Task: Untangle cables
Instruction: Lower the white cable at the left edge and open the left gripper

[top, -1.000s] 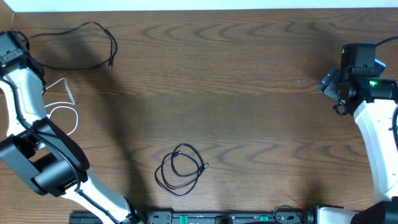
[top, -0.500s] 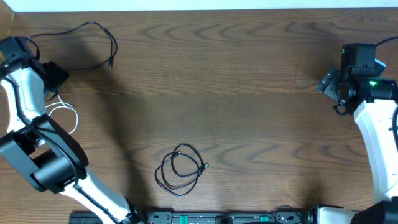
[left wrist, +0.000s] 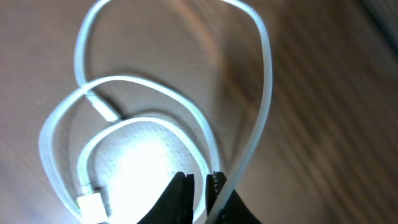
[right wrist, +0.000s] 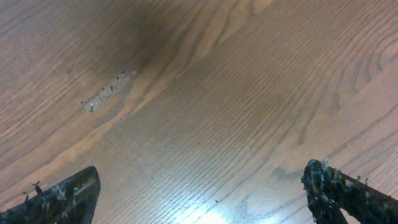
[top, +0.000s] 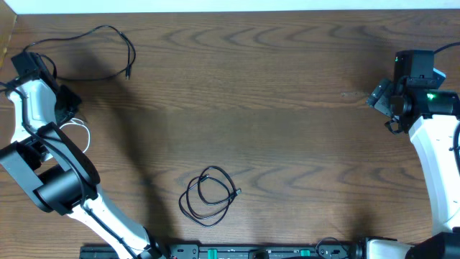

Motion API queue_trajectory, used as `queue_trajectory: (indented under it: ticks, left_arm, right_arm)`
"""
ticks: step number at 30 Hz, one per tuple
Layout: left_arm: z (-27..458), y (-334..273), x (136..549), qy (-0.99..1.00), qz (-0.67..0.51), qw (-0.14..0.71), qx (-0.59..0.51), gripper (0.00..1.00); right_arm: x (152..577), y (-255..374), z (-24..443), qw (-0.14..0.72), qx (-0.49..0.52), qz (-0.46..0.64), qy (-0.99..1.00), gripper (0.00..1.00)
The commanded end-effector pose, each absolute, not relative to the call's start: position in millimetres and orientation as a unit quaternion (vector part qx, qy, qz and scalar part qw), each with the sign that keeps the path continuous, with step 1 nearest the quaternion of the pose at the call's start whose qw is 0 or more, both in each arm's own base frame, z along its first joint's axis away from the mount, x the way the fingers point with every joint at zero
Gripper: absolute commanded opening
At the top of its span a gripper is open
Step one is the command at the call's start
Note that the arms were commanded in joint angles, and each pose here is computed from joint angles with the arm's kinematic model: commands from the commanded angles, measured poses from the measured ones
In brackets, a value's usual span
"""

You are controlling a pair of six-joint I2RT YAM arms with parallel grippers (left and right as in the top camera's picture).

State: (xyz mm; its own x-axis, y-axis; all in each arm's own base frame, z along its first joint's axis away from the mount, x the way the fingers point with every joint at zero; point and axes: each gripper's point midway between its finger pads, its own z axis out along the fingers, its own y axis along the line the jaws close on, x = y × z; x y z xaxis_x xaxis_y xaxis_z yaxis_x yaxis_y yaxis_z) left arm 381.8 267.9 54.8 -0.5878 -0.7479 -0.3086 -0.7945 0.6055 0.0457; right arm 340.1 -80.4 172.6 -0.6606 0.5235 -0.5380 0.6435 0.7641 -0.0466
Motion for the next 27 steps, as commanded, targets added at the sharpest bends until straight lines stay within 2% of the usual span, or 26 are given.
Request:
queue_trajectory:
  ticks: [1,9,14,18,19,27]
  left_arm:
    - [52,294,345,0.826,0.172,0.1,-0.528,0.12]
    - [46,282,350,0.818,0.112,0.099,-0.556,0.49]
    - [33,269,341,0.779,0.088,0.08,-0.616,0.49]
    - [23,268,340,0.768,0.086,0.083,-0.629,0.63]
    - [21,268,340,0.768,0.086,0.085,-0.629,0.64]
    - [19,281,336,0.761,0.118,0.101,-0.63,0.63]
  right_arm:
    - [340,-82,172,0.255,0.331,-0.12,0.901,0.99]
    - [340,-82,172,0.255,0.331,-0.12,0.901,0.99]
    - [340,-82,172,0.255,0.331,-0.12,0.901,0.99]
    - [340,-82,172,0.255,0.331,-0.12,0.901,0.99]
    - [340,-82,172,0.255,0.331,-0.12,0.901,0.99]
    - [340,-82,172,0.255,0.331,-0.12,0.901,0.99]
